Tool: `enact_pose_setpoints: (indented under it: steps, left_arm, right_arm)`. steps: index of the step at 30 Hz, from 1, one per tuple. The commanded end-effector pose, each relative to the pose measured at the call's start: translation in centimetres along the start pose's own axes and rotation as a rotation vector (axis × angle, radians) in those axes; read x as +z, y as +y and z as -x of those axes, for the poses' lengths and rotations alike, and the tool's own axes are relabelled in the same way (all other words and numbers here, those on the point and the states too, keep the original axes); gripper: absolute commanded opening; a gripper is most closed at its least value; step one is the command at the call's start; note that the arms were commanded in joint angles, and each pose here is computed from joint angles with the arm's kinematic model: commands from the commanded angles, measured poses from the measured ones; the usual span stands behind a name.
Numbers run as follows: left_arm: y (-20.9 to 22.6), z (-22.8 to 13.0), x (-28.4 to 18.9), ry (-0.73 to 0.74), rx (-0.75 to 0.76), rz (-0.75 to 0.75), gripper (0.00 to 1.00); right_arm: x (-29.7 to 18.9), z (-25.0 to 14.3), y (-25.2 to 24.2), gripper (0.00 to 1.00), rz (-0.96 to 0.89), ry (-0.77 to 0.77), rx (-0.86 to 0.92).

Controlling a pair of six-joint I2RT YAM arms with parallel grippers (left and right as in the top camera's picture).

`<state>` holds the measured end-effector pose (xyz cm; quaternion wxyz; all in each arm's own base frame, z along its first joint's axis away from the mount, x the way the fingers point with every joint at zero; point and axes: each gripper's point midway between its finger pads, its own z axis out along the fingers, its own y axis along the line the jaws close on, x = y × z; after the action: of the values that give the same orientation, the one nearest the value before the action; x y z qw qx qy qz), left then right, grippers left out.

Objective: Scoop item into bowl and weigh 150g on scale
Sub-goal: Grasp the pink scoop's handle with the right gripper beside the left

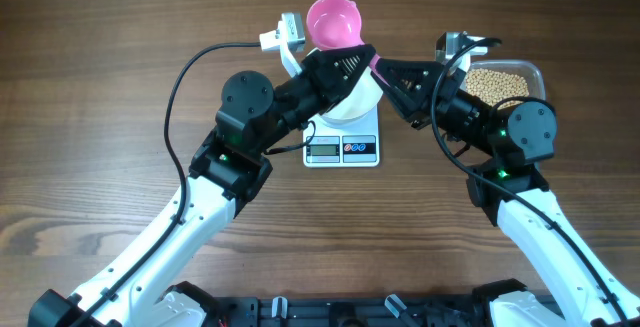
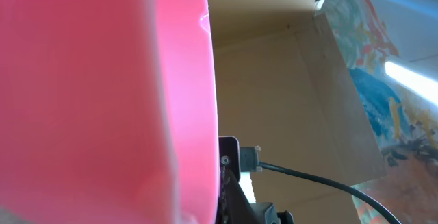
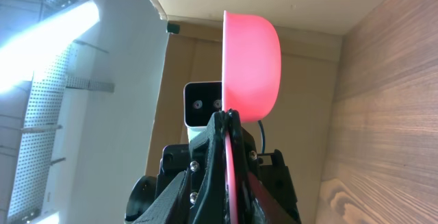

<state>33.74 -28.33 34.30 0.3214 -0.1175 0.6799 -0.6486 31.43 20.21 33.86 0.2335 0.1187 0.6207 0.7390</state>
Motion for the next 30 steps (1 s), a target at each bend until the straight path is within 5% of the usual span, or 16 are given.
enact_pose_setpoints:
  steps: [1,30]
  left_arm:
    - [-0.4,0.4,0.2,-0.017,0.003,-0.010,0.04]
    - [-0.4,0.7,0.2,-0.037,0.003,-0.005,0.04]
  right_arm:
    - [0.1,0.6,0.5,0.23,0.012,-0.034,-0.011]
    - [0.1,0.0,0.2,0.20,-0.001,0.001,-0.024]
